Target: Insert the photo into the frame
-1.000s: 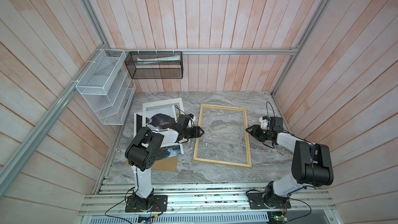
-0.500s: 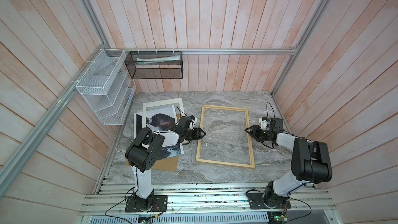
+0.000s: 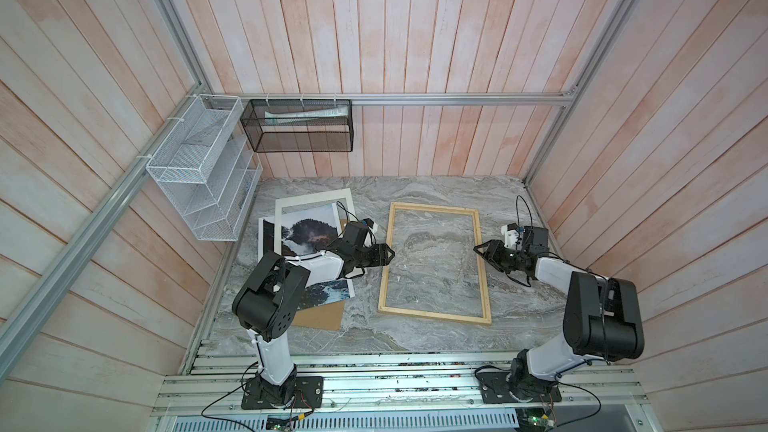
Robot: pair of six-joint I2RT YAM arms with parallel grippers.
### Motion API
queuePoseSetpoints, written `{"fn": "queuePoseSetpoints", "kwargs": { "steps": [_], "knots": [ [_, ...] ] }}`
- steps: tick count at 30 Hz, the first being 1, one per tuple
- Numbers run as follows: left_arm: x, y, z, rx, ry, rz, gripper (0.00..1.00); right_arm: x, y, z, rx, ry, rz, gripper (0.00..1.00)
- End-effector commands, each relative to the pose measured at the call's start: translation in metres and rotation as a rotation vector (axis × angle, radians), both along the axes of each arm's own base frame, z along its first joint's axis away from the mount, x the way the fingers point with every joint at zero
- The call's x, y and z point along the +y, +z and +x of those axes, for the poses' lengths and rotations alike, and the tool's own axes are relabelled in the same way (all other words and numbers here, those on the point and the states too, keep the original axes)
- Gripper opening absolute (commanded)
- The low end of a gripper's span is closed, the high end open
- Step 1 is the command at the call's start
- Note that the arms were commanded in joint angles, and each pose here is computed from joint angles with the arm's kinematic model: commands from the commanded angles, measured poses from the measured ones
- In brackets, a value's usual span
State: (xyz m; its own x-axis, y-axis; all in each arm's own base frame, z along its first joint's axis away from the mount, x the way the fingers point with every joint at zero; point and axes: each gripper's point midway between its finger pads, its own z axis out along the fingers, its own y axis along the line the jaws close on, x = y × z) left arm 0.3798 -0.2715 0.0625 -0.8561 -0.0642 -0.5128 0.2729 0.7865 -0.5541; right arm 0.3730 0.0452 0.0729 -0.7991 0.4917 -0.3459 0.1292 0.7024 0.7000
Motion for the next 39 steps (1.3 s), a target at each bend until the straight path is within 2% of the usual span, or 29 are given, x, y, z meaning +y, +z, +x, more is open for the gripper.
{"fn": "queuePoseSetpoints", "kwargs": {
  "steps": [1, 8, 15, 26, 39],
  "knots": [
    [0.018, 0.006, 0.011, -0.025, 0.072, 0.089, 0.70, 0.000, -0.001, -0.005, -0.001, 0.000, -0.022, 0.50],
    [0.059, 0.005, 0.019, -0.017, 0.224, 0.184, 0.71, 0.015, 0.003, -0.006, -0.011, 0.035, -0.039, 0.50],
    [0.093, 0.012, 0.018, -0.017, 0.311, 0.188, 0.72, 0.053, 0.013, 0.000, -0.035, 0.115, -0.049, 0.50],
    [0.143, -0.005, -0.017, 0.058, 0.434, 0.260, 0.72, 0.149, 0.041, 0.015, -0.107, 0.315, -0.021, 0.48],
    [0.173, -0.008, -0.021, 0.025, 0.513, 0.256, 0.72, 0.267, 0.029, 0.016, -0.113, 0.520, 0.009, 0.46]
  ]
}}
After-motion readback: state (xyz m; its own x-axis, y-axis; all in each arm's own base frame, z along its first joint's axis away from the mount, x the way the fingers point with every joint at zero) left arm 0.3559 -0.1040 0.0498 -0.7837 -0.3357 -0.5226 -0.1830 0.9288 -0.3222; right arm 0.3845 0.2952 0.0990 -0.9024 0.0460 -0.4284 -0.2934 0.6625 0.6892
